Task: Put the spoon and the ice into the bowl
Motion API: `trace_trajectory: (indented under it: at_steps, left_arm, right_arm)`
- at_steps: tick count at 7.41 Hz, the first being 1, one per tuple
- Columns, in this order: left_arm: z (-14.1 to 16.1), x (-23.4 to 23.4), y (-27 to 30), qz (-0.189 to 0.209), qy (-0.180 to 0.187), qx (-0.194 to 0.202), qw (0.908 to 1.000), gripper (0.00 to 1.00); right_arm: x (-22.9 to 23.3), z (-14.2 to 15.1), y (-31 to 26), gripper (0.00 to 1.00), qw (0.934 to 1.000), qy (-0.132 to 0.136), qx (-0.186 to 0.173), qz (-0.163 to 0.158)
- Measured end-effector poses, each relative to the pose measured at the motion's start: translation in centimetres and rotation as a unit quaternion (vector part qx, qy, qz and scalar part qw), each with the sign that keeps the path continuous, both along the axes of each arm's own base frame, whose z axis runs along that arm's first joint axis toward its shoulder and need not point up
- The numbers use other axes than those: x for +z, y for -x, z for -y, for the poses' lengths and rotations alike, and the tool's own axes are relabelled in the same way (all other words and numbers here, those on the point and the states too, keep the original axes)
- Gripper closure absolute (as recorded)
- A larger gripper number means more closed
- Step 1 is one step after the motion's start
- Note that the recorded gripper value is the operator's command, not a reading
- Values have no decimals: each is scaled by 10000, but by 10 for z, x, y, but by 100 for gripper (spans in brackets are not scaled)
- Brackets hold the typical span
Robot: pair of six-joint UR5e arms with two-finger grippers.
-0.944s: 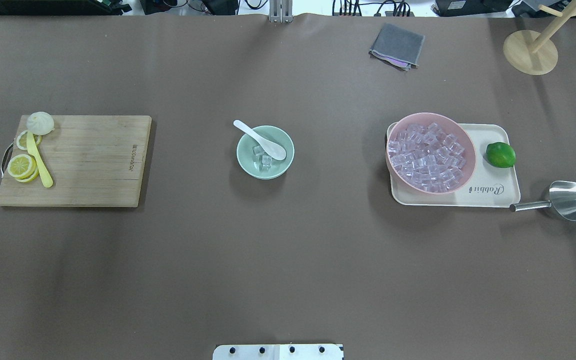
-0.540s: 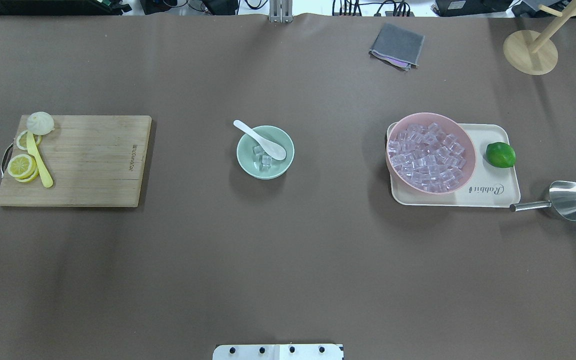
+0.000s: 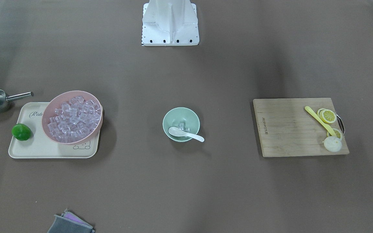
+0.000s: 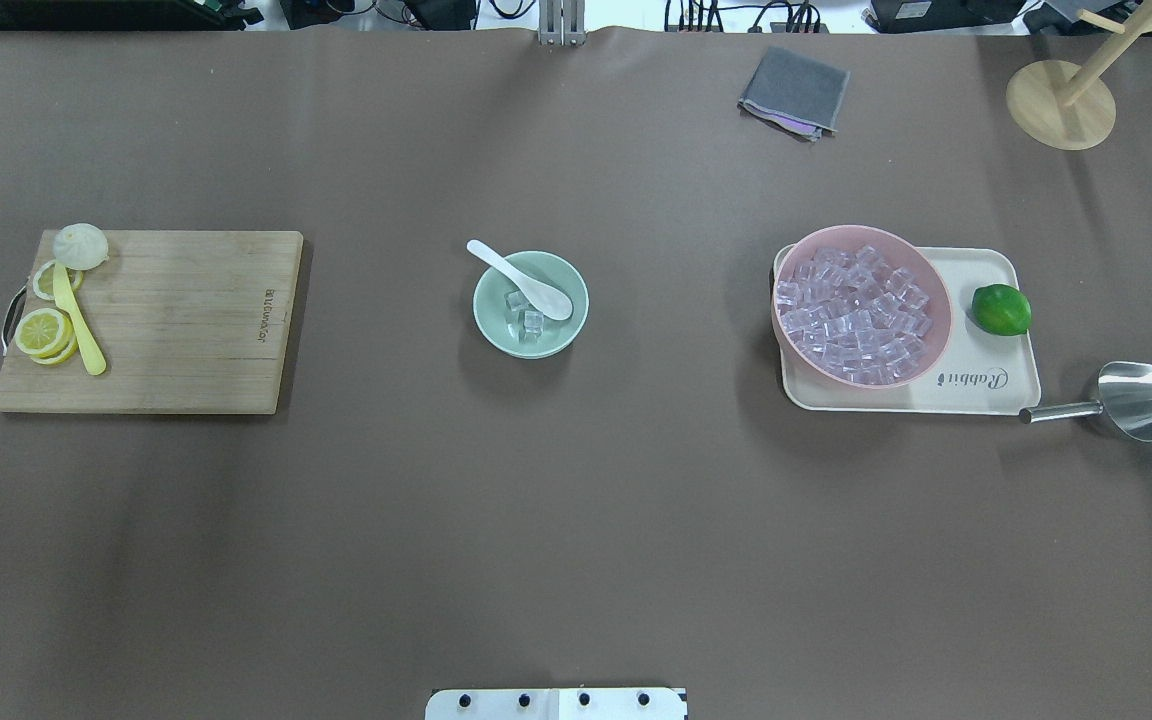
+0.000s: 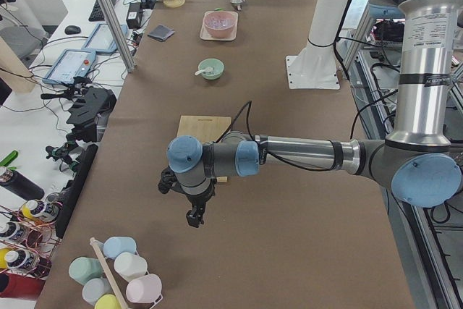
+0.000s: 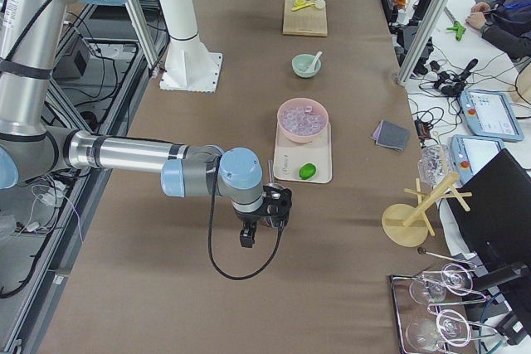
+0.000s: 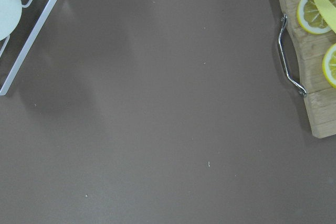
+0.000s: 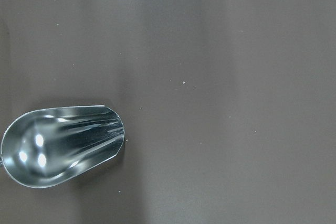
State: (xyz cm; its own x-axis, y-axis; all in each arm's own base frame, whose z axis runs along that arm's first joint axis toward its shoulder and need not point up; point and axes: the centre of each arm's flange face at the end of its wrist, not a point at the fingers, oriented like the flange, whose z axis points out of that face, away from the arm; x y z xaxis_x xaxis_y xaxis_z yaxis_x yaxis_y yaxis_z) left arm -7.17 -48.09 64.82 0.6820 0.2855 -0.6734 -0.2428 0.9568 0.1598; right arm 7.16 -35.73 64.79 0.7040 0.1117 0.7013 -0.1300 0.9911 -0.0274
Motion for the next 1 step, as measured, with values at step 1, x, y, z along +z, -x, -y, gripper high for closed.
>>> trace_trajectory:
  at_steps: [1]
  left_arm:
    - [0, 0, 0, 0, -2, 0, 10000, 1]
  right_arm:
    - [-1, 0, 0, 0, 10000, -15, -5, -1]
